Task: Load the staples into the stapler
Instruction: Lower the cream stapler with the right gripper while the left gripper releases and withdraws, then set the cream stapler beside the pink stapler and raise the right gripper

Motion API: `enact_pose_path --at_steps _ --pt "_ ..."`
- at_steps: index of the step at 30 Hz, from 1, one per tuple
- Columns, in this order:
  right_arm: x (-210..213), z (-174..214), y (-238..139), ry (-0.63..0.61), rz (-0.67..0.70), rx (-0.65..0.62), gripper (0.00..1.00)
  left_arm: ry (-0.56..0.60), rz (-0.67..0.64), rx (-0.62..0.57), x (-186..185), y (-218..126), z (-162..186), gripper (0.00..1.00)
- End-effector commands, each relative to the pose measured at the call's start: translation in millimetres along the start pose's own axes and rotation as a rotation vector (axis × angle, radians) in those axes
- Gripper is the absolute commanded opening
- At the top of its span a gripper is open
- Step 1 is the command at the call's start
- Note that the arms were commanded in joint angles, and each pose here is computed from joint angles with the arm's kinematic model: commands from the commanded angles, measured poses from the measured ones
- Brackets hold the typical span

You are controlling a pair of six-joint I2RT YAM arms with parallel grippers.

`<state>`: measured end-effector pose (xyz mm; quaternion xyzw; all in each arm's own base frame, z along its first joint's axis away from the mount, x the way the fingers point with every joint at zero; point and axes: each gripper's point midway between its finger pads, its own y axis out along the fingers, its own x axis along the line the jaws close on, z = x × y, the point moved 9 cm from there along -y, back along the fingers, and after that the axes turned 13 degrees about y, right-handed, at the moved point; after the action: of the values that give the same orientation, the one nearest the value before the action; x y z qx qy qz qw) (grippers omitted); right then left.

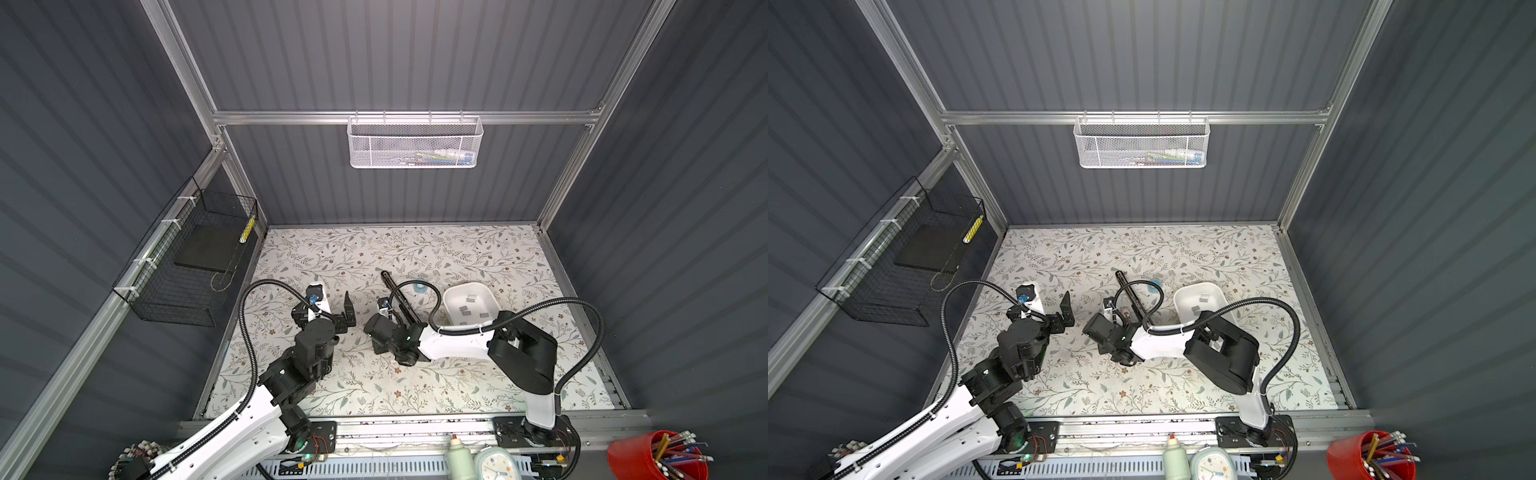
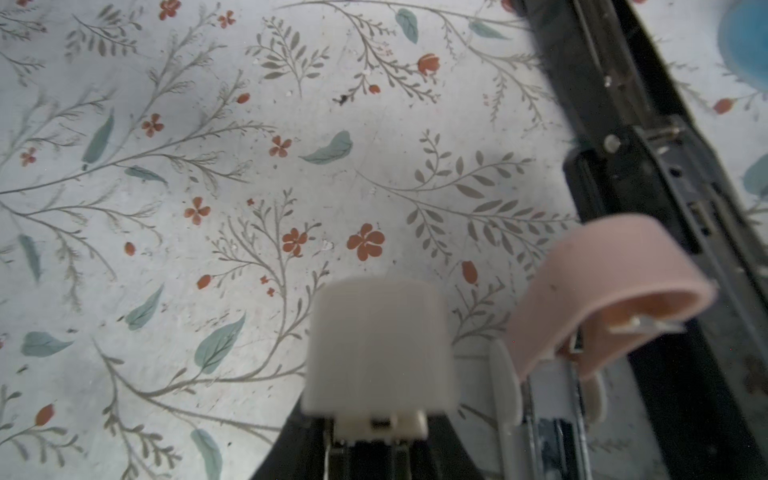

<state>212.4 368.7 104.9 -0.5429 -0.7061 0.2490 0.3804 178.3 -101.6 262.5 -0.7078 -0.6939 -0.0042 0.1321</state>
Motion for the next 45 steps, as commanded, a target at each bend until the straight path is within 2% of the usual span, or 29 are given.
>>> enact_pose_path --at_steps 1,3,6,11,19,23,27,30,32,35,36,38,40,42,45 --pt "-3 -5 3 0.016 0.081 -0.035 0.00 -0.028 -0.011 -0.021 3 -2 -12 1.00" --pt "-3 -5 5 0.016 0.089 -0.035 0.00 -0.031 -0.014 -0.023 4 -3 -13 1.00" --pt "-3 -3 8 0.017 0.087 -0.031 0.17 -0.034 -0.020 -0.026 5 -4 -12 1.00" --pt "0 -2 9 0.019 0.061 -0.020 0.36 -0.045 -0.023 -0.036 7 -5 -11 1.00" --pt "0 -4 2 0.032 0.025 -0.023 0.50 -0.042 -0.029 -0.031 6 -4 -10 1.00" --pt "-3 -8 -15 0.037 0.003 -0.040 0.58 -0.051 -0.035 -0.028 7 -4 -10 1.00" --pt "-4 -14 -41 0.047 -0.048 -0.059 0.75 -0.121 -0.075 -0.017 12 -6 -14 1.00" --pt "-8 -20 -64 0.080 -0.080 -0.073 0.90 -0.224 -0.103 0.025 18 -10 -23 1.00" --pt "-12 -26 -80 0.105 -0.099 -0.081 0.99 -0.258 -0.046 0.043 19 -16 -35 1.00" --pt "-17 -37 -101 0.164 -0.102 -0.109 0.99 -0.381 0.005 0.071 25 -26 -41 1.00" --pt "-18 -39 -107 0.172 -0.106 -0.111 0.99 -0.402 0.046 0.079 25 -30 -42 1.00" --pt "-18 -50 -125 0.143 -0.121 -0.137 0.99 -0.425 0.221 0.067 18 -38 -49 1.00" --pt "-23 -62 -144 0.106 -0.115 -0.207 0.99 -0.453 0.362 0.056 11 -46 -54 1.00" --pt "-38 -73 -165 0.127 -0.082 -0.320 0.99 -0.470 0.456 0.036 5 -49 -56 1.00" --pt "-66 -84 -189 0.130 -0.003 -0.457 0.99 -0.438 0.499 0.033 -5 -43 -56 1.00"
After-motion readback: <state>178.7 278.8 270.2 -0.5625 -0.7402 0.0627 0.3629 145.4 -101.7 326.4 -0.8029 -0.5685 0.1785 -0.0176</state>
